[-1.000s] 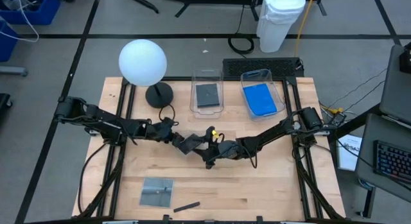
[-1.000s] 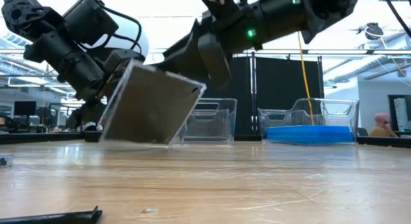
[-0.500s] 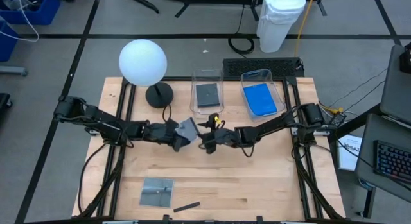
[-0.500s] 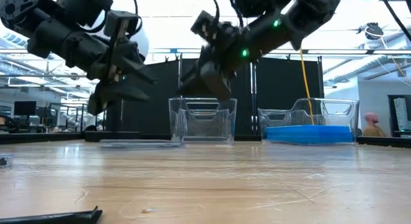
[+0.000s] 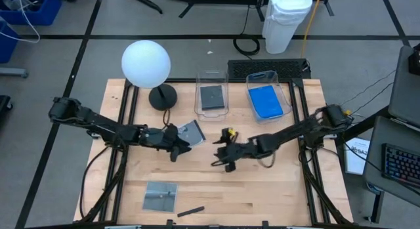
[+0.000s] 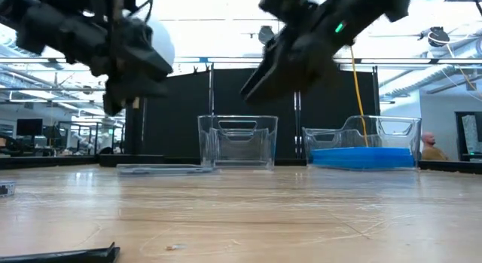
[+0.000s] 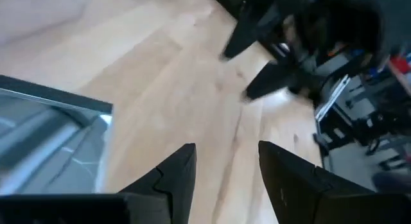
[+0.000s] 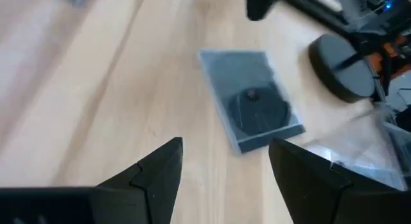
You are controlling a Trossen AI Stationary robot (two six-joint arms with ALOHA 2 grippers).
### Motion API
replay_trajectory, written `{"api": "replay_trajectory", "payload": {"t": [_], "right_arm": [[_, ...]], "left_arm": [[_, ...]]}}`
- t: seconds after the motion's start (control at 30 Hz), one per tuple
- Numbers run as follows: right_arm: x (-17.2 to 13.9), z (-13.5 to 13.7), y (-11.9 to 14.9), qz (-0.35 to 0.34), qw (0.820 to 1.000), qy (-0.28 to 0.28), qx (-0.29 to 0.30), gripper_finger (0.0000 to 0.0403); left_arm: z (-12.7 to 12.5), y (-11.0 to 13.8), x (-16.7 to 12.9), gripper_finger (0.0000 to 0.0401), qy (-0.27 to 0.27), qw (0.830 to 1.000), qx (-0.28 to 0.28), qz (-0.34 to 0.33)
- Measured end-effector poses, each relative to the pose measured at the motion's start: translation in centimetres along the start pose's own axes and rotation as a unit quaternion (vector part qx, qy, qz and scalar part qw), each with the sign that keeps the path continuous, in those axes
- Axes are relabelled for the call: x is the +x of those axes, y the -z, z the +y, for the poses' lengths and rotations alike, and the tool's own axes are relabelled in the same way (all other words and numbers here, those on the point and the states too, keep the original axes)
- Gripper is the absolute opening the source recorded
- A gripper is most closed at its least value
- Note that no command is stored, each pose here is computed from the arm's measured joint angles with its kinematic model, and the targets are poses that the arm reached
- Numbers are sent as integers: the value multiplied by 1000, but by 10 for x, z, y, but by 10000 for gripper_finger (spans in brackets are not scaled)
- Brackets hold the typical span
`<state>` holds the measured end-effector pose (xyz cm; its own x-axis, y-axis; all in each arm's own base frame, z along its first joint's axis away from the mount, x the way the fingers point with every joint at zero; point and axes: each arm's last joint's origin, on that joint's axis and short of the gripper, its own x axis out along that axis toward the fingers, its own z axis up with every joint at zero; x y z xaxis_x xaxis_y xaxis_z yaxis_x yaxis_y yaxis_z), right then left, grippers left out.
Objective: Pick & place jewel cases by type
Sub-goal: Put the top black CD case into the left transparent bin, then put the bottom black CD case into the left transparent bin
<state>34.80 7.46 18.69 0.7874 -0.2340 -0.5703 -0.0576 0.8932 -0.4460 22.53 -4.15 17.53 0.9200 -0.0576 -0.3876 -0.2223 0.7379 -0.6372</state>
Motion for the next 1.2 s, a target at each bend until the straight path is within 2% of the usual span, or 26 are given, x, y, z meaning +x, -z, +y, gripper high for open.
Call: {"api": "replay_trajectory", "payload": {"t": [0.1, 0.27, 0.33, 0.43, 0.53, 0.6, 0.77, 1.0, 1.1, 1.2], "right_arm": [[-32, -14, 2, -34, 999, -6, 39, 223], [-85, -37, 27, -117, 985, 5, 123, 211], [-97, -41, 38, -155, 975, 11, 158, 207], [-100, -40, 55, -173, 966, -29, 190, 204], [-90, -30, 65, -174, 958, -98, 205, 203], [-77, -22, 66, -173, 957, -114, 201, 203], [-30, -16, 77, -128, 973, -98, 165, 203], [42, -43, 76, -73, 980, -95, 161, 203], [58, -56, 75, -66, 978, -98, 171, 203], [65, -63, 74, -68, 977, -101, 177, 203]], "left_arm": [[-9, -8, -20, 174, 3, 998, 44, -33], [-24, -15, -58, 174, 3, 986, 139, -93], [-29, -15, -70, 174, 10, 980, 168, -109], [-31, -11, -77, 175, 4, 977, 187, -105], [-24, 0, -75, 175, -35, 983, 172, -62], [-15, 7, -73, 175, -74, 984, 158, -25], [5, 16, -62, 175, -169, 980, 100, 23], [28, 17, -46, 175, -249, 967, -12, 49], [40, 16, -39, 175, -285, 955, -67, 48], [50, 16, -32, 175, -297, 948, -86, 73]]}}
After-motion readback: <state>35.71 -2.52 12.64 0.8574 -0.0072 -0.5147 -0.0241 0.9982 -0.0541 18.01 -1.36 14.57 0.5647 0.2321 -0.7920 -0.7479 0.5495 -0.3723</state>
